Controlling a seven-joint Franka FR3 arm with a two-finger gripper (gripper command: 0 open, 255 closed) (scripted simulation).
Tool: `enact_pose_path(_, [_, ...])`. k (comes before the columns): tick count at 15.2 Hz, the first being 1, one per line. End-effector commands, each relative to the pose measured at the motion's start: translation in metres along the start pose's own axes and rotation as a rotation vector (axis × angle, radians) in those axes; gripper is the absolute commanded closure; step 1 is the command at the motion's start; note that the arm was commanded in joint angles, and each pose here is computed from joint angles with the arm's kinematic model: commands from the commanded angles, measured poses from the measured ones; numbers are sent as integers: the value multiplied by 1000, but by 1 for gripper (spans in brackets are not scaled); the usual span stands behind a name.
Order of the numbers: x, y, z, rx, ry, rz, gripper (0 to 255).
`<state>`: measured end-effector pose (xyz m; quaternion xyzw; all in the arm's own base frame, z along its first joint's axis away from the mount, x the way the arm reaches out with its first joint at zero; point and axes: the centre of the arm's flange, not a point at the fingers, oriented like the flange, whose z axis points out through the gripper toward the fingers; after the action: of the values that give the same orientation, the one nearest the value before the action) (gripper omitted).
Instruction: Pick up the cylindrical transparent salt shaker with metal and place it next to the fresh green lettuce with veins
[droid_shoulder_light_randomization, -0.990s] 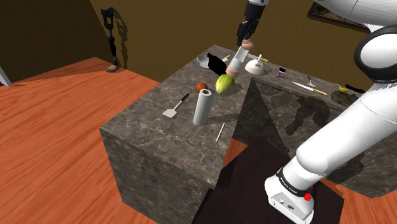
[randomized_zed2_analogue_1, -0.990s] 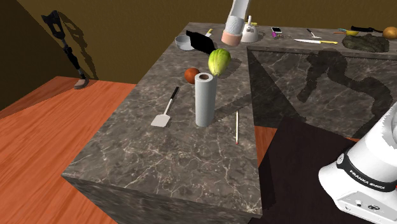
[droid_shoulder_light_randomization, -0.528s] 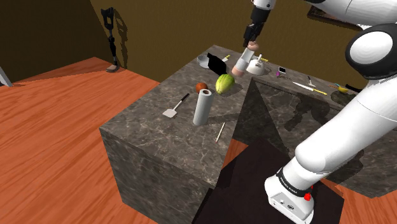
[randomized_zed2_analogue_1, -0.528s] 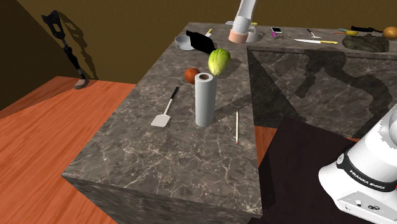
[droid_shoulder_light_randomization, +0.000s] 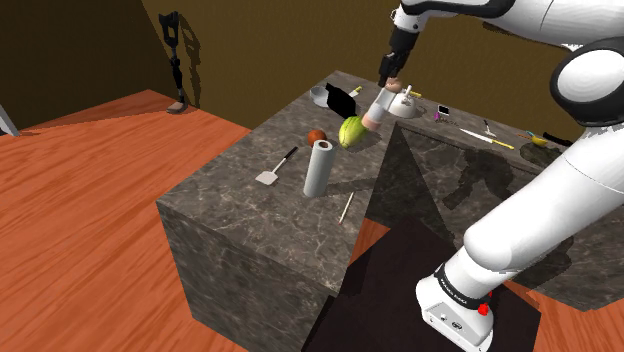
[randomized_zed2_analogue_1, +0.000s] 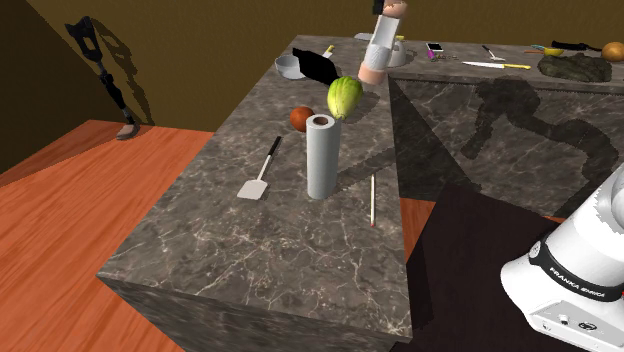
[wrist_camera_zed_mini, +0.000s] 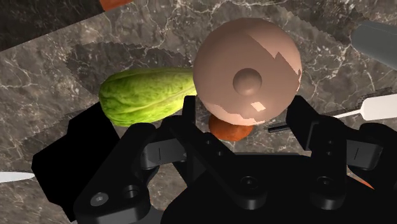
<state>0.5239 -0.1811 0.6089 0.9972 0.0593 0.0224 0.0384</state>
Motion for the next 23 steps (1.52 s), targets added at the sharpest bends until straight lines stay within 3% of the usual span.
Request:
enact_pose_path(1, [1, -1, 10, 0, 1, 0, 255])
enact_pose_path(23, [-4, -10, 126, 0, 1, 0, 255])
